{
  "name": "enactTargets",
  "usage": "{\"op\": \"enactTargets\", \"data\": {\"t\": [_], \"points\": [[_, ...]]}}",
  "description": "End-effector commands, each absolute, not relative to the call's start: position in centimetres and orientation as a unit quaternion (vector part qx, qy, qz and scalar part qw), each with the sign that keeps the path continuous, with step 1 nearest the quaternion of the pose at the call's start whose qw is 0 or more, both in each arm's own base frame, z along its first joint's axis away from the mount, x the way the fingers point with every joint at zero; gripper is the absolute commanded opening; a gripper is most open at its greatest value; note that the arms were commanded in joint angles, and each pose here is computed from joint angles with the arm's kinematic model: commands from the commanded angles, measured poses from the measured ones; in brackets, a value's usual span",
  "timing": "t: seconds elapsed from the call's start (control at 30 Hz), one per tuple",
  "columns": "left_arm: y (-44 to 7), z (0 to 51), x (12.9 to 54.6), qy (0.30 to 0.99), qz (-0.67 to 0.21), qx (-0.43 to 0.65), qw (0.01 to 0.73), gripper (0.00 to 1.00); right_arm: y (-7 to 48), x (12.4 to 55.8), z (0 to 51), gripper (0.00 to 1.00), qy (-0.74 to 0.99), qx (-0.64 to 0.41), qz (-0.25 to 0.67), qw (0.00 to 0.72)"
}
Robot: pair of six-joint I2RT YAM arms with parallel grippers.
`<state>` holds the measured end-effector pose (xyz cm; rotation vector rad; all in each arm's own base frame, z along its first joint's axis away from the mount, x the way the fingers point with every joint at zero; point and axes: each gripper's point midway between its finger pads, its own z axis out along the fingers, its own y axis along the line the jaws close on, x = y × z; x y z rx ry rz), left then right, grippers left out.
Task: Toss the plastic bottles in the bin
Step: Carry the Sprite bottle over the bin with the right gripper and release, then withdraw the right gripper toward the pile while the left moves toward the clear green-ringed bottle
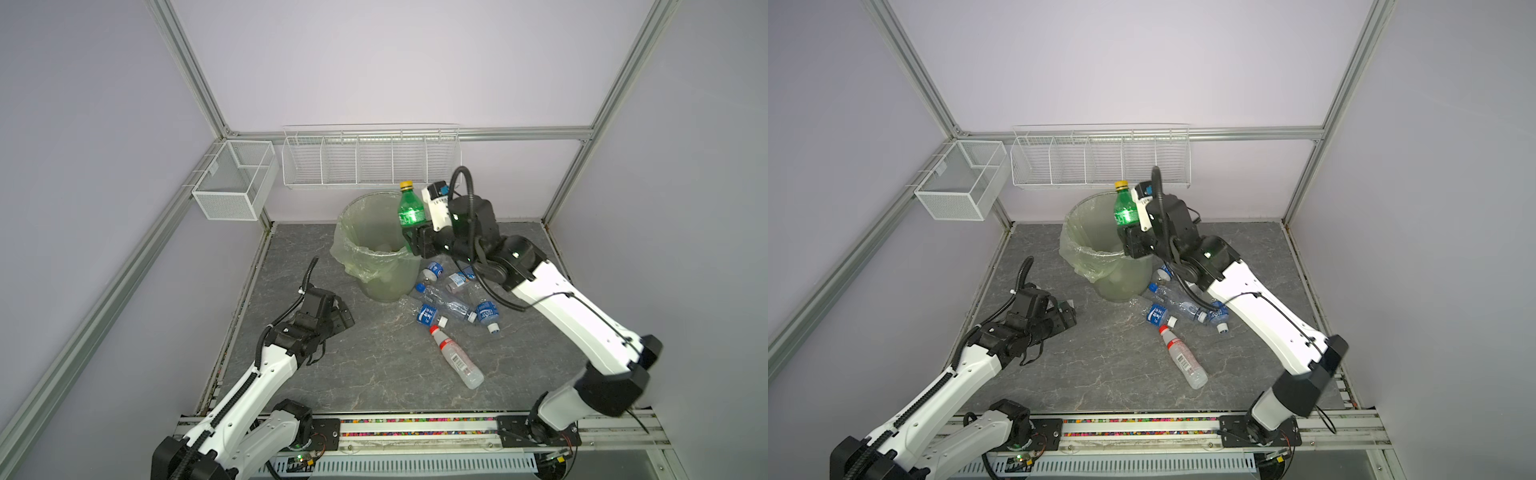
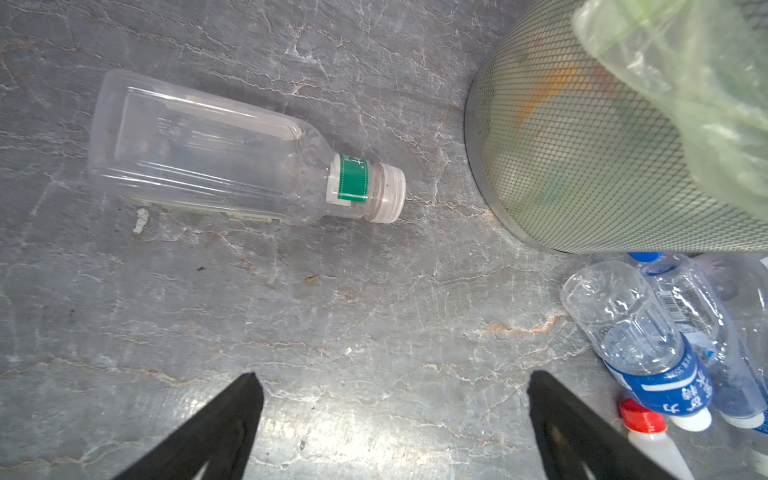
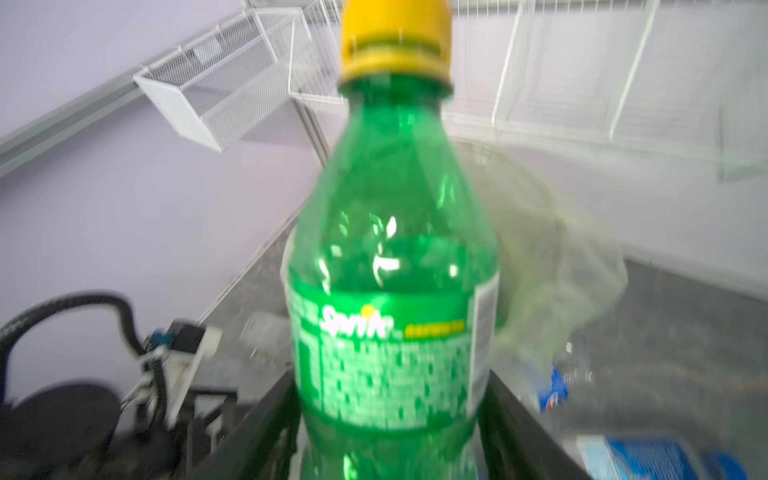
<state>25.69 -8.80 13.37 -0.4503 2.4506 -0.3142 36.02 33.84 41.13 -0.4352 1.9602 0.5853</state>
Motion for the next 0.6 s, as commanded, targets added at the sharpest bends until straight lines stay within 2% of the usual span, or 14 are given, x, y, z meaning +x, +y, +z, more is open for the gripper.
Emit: {"op": "enactTargets", "data": {"t": [0.0, 0.03, 0.07, 0.1, 0.3, 0.57], "points": [[-8.6, 15.4, 26.0, 0.921, -0.124, -0.175, 0.325, 1.0, 34.0, 39.0, 39.0, 0.95, 0.842, -0.194, 0.184, 0.469], [-8.5, 15.6, 26.1, 0.921, -0.123, -0.176, 0.325, 1.0, 34.3, 39.6, 39.3, 0.98, 0.842, -0.195, 0.184, 0.468], [-8.5, 15.8, 26.1, 0.92, -0.124, -0.177, 0.327, 1.0, 34.4, 39.8, 39.9, 0.89, 0.839, -0.195, 0.187, 0.472], [-8.4, 16.0, 26.1, 0.919, -0.124, -0.178, 0.329, 1.0, 34.4, 39.8, 40.5, 0.88, 0.836, -0.195, 0.19, 0.477], [-8.1, 16.7, 26.2, 0.916, -0.121, -0.183, 0.336, 1.0, 33.1, 37.0, 42.6, 0.88, 0.813, -0.192, 0.235, 0.497], [-7.5, 16.7, 26.1, 0.914, -0.112, -0.193, 0.339, 1.0, 28.4, 31.4, 39.3, 0.88, 0.814, -0.174, 0.263, 0.488]]}}
